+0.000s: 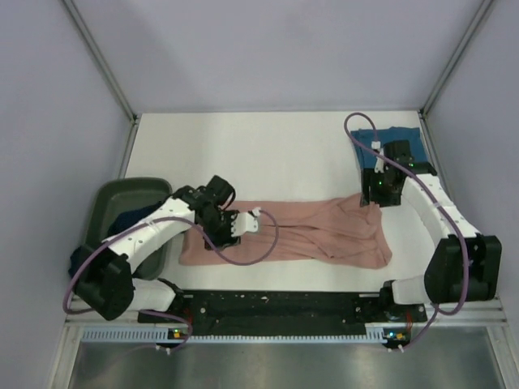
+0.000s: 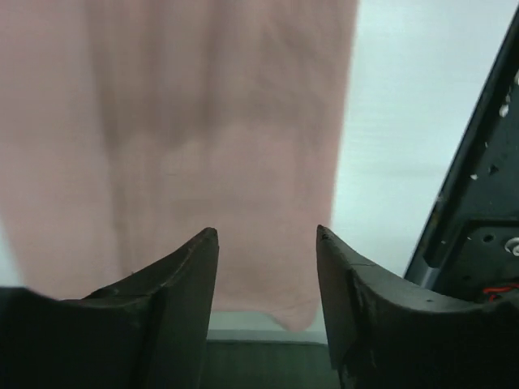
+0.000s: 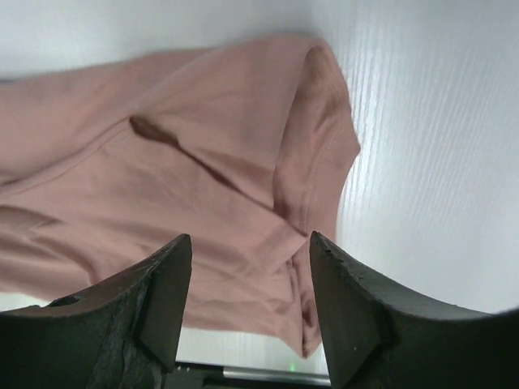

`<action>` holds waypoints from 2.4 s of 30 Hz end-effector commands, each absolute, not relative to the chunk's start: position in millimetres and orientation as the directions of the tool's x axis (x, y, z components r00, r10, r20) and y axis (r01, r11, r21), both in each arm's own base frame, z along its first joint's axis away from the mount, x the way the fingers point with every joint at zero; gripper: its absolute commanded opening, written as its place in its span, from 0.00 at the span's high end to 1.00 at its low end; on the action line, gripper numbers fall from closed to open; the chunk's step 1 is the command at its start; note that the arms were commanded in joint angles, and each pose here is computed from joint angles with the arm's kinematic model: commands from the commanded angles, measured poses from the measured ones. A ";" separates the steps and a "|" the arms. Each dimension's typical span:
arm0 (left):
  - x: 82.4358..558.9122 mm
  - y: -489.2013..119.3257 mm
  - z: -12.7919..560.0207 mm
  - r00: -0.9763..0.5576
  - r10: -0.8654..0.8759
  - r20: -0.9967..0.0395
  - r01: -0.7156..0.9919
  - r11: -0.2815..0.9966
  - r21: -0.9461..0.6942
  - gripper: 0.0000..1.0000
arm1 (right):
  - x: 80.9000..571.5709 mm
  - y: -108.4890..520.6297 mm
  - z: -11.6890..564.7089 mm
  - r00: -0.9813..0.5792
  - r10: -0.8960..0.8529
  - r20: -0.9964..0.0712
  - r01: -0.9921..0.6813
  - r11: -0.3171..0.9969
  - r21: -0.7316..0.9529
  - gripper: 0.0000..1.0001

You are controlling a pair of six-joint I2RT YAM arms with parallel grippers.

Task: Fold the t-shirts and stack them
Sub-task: Fold the other side of the tshirt into a rectangle, then rotate the tshirt 90 degrees

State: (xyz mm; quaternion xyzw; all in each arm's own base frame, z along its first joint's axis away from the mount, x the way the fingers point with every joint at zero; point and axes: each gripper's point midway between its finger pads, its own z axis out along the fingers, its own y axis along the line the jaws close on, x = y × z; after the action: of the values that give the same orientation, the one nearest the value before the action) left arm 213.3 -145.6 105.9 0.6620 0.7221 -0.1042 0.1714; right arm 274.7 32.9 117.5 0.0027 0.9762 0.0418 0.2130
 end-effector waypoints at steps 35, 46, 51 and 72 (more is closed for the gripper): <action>131.4 -72.9 25.2 -0.063 0.993 -0.096 0.997 0.058 -0.060 0.55 | 439.8 43.3 85.8 -0.860 -0.020 -0.509 -0.111 0.983 0.148 0.56; 280.9 -106.9 134.0 -0.311 0.863 -0.397 0.898 0.404 0.176 0.45 | 310.9 25.6 113.9 -0.839 0.222 -0.497 0.152 0.972 0.177 0.41; 363.4 -46.0 114.3 -0.522 0.802 -0.290 0.748 0.594 0.296 0.45 | 260.2 16.8 79.8 -0.855 0.349 -0.383 0.293 0.935 0.198 0.41; 212.2 -45.9 -10.0 -0.280 0.958 -0.064 0.959 0.277 -0.053 0.91 | 337.3 45.4 17.8 -0.956 0.186 -0.229 0.156 0.978 0.140 1.00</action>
State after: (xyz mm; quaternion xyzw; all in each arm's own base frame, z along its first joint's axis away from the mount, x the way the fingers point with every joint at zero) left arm 306.3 -45.4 16.9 0.5720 0.8076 0.0661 0.1275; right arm 263.6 31.1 15.5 0.1423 0.9875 0.0610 0.0310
